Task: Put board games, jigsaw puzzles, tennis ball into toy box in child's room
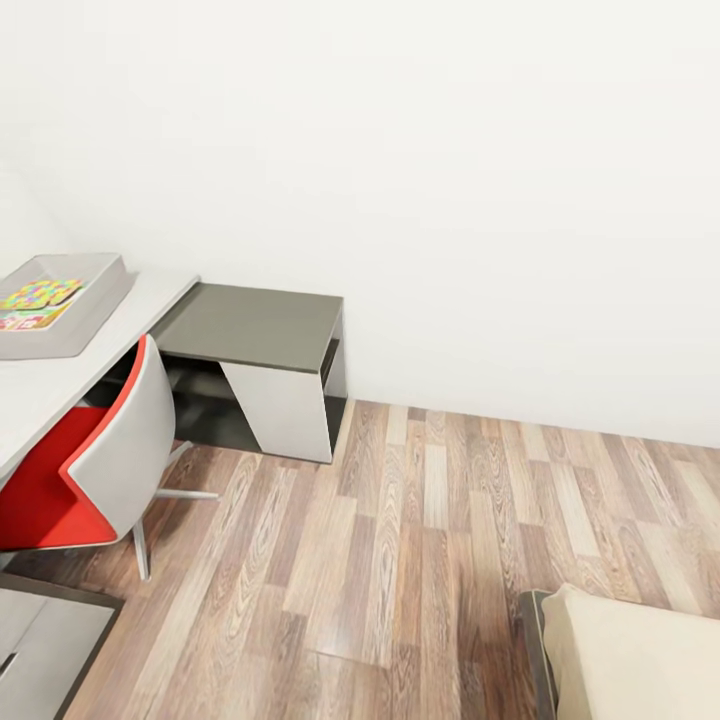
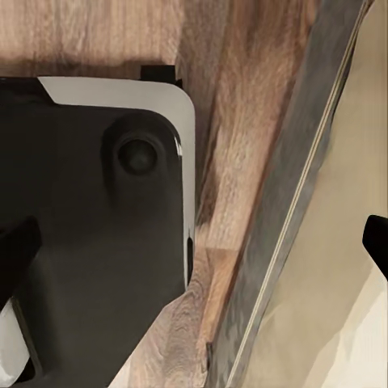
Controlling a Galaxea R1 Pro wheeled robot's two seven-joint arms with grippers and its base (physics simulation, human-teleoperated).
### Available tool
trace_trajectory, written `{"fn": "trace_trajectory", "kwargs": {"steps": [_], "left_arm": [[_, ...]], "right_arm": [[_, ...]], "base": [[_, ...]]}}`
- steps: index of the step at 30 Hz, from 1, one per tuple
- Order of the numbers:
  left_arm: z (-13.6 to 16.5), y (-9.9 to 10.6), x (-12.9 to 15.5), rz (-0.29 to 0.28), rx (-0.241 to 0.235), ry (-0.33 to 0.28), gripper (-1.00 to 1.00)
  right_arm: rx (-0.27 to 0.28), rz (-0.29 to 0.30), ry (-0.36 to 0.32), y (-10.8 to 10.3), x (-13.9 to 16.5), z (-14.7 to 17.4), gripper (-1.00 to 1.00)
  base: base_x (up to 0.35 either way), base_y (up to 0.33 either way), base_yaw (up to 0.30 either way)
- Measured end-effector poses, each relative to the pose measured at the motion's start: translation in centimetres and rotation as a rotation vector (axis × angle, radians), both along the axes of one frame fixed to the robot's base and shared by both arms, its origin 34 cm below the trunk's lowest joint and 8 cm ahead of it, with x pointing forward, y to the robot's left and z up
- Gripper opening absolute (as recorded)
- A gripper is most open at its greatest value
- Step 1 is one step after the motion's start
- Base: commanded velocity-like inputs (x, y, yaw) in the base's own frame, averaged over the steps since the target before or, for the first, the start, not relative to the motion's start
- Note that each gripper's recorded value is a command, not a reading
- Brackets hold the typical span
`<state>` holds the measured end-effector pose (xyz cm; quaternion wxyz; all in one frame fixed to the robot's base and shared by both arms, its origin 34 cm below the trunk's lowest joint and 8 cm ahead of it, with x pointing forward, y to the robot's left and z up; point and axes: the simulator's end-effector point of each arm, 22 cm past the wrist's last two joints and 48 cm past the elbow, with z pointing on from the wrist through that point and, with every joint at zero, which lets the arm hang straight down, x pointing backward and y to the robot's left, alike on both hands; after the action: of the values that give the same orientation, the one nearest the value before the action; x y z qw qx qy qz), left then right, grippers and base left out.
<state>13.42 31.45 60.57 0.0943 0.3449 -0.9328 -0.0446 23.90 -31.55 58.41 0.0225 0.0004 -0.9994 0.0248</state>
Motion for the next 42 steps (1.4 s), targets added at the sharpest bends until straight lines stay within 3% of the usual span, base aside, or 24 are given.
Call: {"fn": "trace_trajectory", "kwargs": {"steps": [9,15,26,42], "left_arm": [[-0.1,1.8,0.0,-0.018,0.073,-0.061,1.0],[0.1,2.7,-0.2,-0.022,0.105,-0.078,1.0],[0.2,3.1,0.0,-0.011,0.116,-0.09,1.0],[0.2,2.9,0.9,-0.017,0.113,-0.113,1.0]], "right_arm": [[0.014,0.003,-0.068,0.4,0.3,0.2,1.0],[0.064,0.007,-0.116,1.5,-0.4,0.6,1.0],[0.078,0.005,-0.148,2.6,-1.9,0.9,1.0],[0.077,0.005,-0.214,2.7,-0.5,1.4,1.0]], "base": [[0.0,0.0,0.0],[0.0,0.0,0.0],[0.0,0.0,0.0],[-0.061,0.027,0.0]]}}
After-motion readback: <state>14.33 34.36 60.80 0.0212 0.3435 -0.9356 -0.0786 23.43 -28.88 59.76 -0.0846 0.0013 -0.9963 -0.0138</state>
